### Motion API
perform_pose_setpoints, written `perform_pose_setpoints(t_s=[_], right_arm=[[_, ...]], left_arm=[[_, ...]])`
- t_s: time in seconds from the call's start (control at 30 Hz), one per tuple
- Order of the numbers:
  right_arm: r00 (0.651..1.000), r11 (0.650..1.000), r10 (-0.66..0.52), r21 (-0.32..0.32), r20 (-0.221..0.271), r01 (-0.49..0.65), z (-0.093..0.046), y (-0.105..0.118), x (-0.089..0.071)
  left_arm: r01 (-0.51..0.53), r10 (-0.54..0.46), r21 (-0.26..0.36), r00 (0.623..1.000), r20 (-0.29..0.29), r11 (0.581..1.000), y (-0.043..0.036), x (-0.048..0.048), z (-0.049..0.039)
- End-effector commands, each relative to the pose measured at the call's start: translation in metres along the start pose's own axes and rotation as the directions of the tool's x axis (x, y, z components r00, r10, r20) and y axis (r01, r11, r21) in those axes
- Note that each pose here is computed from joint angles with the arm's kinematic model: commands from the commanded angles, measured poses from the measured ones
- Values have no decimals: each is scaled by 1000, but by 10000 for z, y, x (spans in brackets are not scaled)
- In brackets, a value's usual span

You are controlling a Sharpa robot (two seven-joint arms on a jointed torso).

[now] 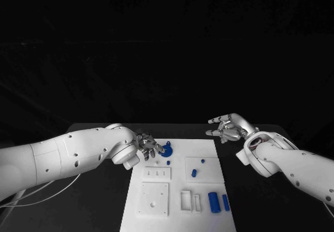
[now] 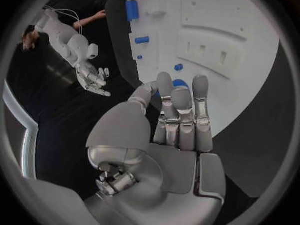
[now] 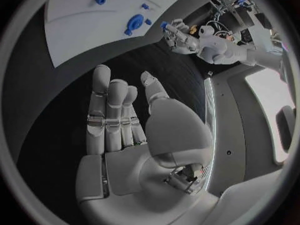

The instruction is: Assemble the parts on the task board

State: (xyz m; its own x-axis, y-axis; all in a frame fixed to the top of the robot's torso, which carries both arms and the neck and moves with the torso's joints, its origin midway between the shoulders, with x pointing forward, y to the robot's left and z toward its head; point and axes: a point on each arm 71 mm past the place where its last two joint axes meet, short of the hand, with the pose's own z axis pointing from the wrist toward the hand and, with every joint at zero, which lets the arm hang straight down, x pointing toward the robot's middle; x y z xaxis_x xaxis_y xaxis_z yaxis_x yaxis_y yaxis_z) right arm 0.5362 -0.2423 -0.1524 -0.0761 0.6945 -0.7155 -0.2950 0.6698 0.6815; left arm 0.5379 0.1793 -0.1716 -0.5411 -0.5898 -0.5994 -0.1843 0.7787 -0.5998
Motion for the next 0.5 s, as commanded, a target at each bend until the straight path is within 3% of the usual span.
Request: perform_pose_setpoints(t_s=[0.03, 0.5], right_arm=[[991, 993, 122, -2, 61, -122, 21, -39, -94], [980, 985, 169, 9, 103, -171, 55, -104, -203]], left_arm=[[-52, 53, -25, 998, 21, 998, 33, 23, -15], [-104, 105, -35, 993, 55, 994, 177, 145, -51]])
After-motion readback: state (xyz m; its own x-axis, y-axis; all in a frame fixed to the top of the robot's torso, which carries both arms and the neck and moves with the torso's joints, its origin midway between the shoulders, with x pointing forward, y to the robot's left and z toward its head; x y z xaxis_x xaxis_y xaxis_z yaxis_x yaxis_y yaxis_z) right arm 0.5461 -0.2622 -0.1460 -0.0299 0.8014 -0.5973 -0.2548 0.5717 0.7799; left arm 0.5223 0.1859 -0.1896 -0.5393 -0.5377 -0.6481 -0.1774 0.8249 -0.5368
